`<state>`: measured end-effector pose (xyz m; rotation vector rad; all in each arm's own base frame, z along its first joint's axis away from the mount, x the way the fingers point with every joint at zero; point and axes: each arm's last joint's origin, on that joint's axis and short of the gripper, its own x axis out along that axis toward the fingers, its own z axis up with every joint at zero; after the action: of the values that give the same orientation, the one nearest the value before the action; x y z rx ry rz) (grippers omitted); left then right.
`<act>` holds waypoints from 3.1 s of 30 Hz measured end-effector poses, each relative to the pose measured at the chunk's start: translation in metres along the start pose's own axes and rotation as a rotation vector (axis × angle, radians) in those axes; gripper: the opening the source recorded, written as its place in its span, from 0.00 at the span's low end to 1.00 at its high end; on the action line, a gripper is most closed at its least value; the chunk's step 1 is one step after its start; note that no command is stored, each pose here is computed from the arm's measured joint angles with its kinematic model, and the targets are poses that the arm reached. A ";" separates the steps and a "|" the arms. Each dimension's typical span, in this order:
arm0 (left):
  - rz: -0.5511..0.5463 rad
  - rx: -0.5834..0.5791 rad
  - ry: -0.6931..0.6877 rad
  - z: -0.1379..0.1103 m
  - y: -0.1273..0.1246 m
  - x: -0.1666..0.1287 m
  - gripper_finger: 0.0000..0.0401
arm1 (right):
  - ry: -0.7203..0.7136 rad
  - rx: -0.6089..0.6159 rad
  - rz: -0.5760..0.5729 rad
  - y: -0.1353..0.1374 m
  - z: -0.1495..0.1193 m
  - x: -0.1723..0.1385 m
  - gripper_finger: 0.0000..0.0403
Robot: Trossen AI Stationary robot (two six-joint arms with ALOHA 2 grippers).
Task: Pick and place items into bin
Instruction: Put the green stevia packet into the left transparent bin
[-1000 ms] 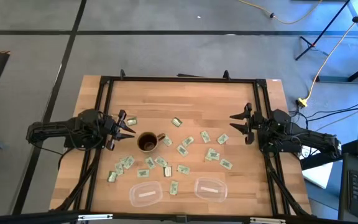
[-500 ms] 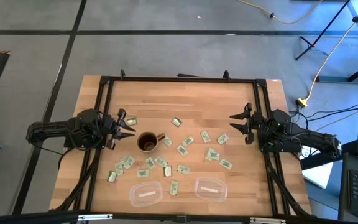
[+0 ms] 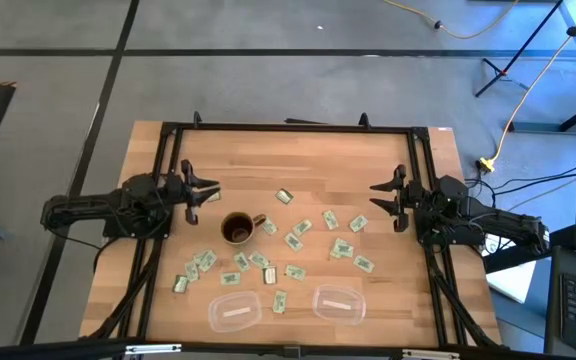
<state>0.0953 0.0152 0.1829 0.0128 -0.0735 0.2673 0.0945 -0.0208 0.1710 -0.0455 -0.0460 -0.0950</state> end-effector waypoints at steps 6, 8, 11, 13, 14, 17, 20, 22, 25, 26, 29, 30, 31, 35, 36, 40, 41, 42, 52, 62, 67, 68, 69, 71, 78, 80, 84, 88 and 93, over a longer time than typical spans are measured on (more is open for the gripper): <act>0.054 0.008 0.043 0.009 0.001 0.004 0.19 | 0.000 0.000 0.001 0.000 0.000 0.000 0.42; 0.054 0.013 0.055 0.012 0.001 0.006 0.19 | 0.000 0.000 0.001 0.000 0.000 0.000 0.42; 0.057 0.040 0.071 0.018 0.001 0.008 0.19 | 0.000 0.000 0.000 0.000 0.000 0.000 0.42; 0.079 0.050 0.090 0.023 0.001 0.011 0.19 | 0.000 0.000 0.001 0.000 0.000 0.000 0.42; 0.096 0.053 0.107 0.026 0.001 0.012 0.19 | 0.001 0.000 0.001 0.000 0.000 0.000 0.42; 0.164 0.072 0.195 0.034 0.003 0.016 0.19 | 0.000 0.001 0.001 0.000 0.000 0.000 0.42; 0.246 0.092 0.307 0.043 0.005 0.020 0.19 | 0.000 0.002 0.001 0.000 0.000 0.000 0.42; 0.295 0.087 0.396 0.049 0.006 0.022 0.19 | 0.000 0.003 0.001 0.000 0.000 0.000 0.42; 0.346 0.062 0.571 0.055 0.007 0.019 0.19 | 0.001 0.005 0.001 0.000 0.000 0.000 0.42; 0.363 0.032 0.616 0.056 0.007 0.019 0.19 | 0.000 0.005 0.001 0.000 0.000 0.000 0.42; 0.413 -0.074 0.670 0.058 0.007 0.020 0.19 | 0.000 0.004 0.001 0.000 0.000 0.000 0.42; 0.424 -0.089 0.690 0.057 0.007 0.021 0.19 | 0.001 0.004 0.001 0.000 0.000 0.000 0.42; 0.431 -0.098 0.712 0.055 0.006 0.022 0.19 | 0.000 0.004 0.001 0.000 0.000 0.000 0.42; 0.465 -0.143 0.802 0.045 0.005 0.027 0.19 | 0.000 0.004 0.001 0.000 0.000 0.000 0.42; 0.469 -0.157 0.815 0.043 0.004 0.030 0.19 | 0.001 0.004 0.001 0.000 0.000 0.000 0.42; 0.430 -0.167 0.904 0.034 0.002 0.038 0.19 | 0.001 0.002 0.001 0.000 0.000 0.000 0.42; 0.421 -0.179 0.928 0.031 0.002 0.040 0.19 | 0.000 0.001 0.001 0.000 0.000 0.000 0.42; 0.419 -0.203 0.949 0.029 0.003 0.042 0.19 | 0.000 0.000 0.001 0.000 0.000 0.000 0.42; 0.518 -0.384 1.145 0.004 0.026 0.058 0.19 | 0.004 -0.004 -0.083 -0.002 0.000 0.000 0.42; 0.508 -0.331 1.338 -0.021 0.038 0.067 0.19 | -0.022 -0.030 -0.091 -0.003 0.002 0.000 0.42; 0.534 -0.328 1.402 -0.032 0.041 0.071 0.19 | -0.026 -0.035 -0.092 -0.003 0.003 0.000 0.42; 0.540 -0.329 1.415 -0.034 0.042 0.071 0.19 | -0.026 -0.035 -0.091 -0.003 0.003 0.000 0.42; 0.547 -0.332 1.426 -0.036 0.042 0.071 0.19 | -0.026 -0.036 -0.091 -0.003 0.003 0.000 0.42; 0.557 -0.334 1.449 -0.039 0.043 0.072 0.19 | -0.025 -0.045 -0.091 -0.003 0.003 0.000 0.42; 0.568 -0.335 1.498 -0.051 0.045 0.076 0.19 | -0.025 -0.051 -0.091 -0.003 0.003 0.000 0.42; 0.566 -0.337 1.505 -0.053 0.046 0.078 0.19 | -0.025 -0.051 -0.091 -0.003 0.003 0.000 0.42; 0.567 -0.336 1.523 -0.056 0.046 0.079 0.19 | -0.025 -0.052 -0.091 -0.003 0.003 0.000 0.42; 0.566 -0.337 1.534 -0.057 0.045 0.078 0.18 | -0.025 -0.052 -0.090 -0.003 0.003 0.000 0.42; 0.562 -0.342 1.535 -0.057 0.045 0.078 0.12 | -0.025 -0.053 -0.091 -0.003 0.003 0.000 0.42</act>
<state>0.1628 0.0809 0.1316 -0.5573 1.4239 0.7589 0.0940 -0.0233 0.1740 -0.0973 -0.0702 -0.1862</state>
